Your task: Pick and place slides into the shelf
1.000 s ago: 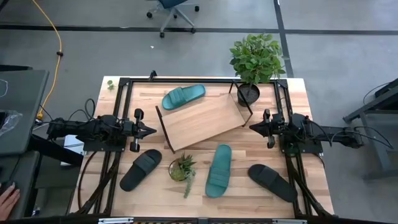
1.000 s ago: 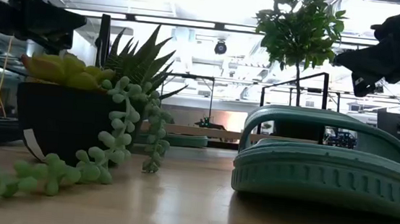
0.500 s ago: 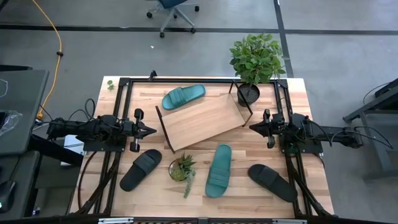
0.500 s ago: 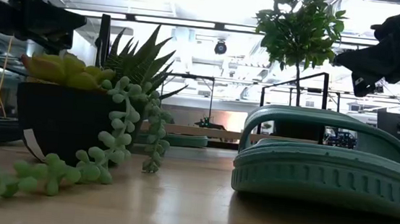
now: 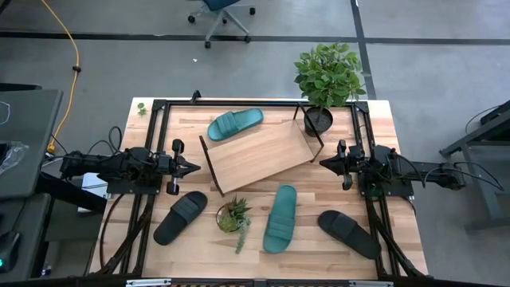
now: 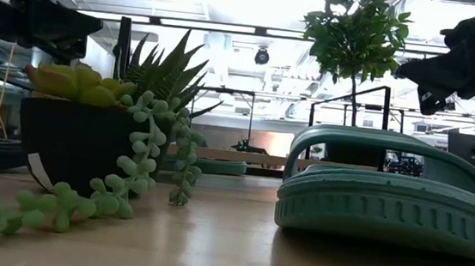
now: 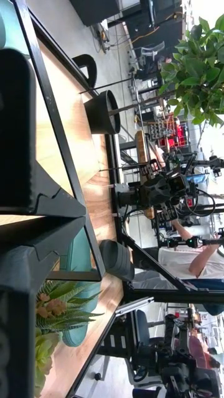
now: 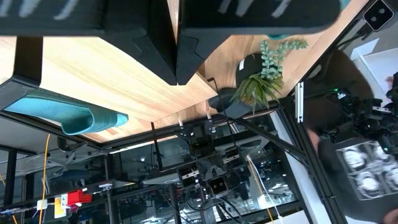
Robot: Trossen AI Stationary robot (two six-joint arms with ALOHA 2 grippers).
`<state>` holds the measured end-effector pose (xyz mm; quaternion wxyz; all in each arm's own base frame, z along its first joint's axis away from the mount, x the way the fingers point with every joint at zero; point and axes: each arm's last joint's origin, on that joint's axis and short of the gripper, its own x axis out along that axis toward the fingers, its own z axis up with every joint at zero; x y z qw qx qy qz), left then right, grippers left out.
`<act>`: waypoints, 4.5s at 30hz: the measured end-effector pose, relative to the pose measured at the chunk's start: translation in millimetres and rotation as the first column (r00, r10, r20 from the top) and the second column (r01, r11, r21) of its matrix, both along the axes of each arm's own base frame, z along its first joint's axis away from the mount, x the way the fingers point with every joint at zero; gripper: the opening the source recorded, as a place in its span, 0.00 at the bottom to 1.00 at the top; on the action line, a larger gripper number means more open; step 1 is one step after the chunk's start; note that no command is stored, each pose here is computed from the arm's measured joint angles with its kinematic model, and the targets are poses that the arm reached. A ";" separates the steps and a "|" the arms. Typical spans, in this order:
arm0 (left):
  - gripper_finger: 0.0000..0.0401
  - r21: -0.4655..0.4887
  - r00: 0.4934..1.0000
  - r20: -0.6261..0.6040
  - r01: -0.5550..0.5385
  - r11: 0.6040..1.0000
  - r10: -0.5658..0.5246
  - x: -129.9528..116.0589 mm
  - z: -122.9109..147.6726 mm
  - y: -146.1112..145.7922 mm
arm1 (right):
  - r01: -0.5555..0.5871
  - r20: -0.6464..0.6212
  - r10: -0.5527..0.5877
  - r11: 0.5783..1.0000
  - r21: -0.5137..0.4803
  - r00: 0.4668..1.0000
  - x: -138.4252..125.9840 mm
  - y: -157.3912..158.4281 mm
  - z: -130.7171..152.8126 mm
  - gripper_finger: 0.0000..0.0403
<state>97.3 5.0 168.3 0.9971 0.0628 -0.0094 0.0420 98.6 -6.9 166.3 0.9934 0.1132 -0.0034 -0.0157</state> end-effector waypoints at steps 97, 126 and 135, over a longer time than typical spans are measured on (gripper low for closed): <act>0.00 -0.598 0.964 0.155 -0.081 0.797 0.214 -1.9 10.0 6.1 | -0.154 0.288 -0.166 0.551 0.820 0.943 -4.0 -4.3 25.5 0.00; 0.00 -0.324 0.977 0.045 -0.182 0.928 0.208 -39.7 145.1 4.5 | 0.265 -0.410 -0.021 0.794 0.547 0.912 -38.9 2.6 166.4 0.02; 0.00 -0.328 0.990 -0.054 -0.139 0.935 0.128 -22.1 167.0 2.9 | 0.165 -0.465 0.268 0.694 0.701 0.844 7.4 7.0 149.4 0.08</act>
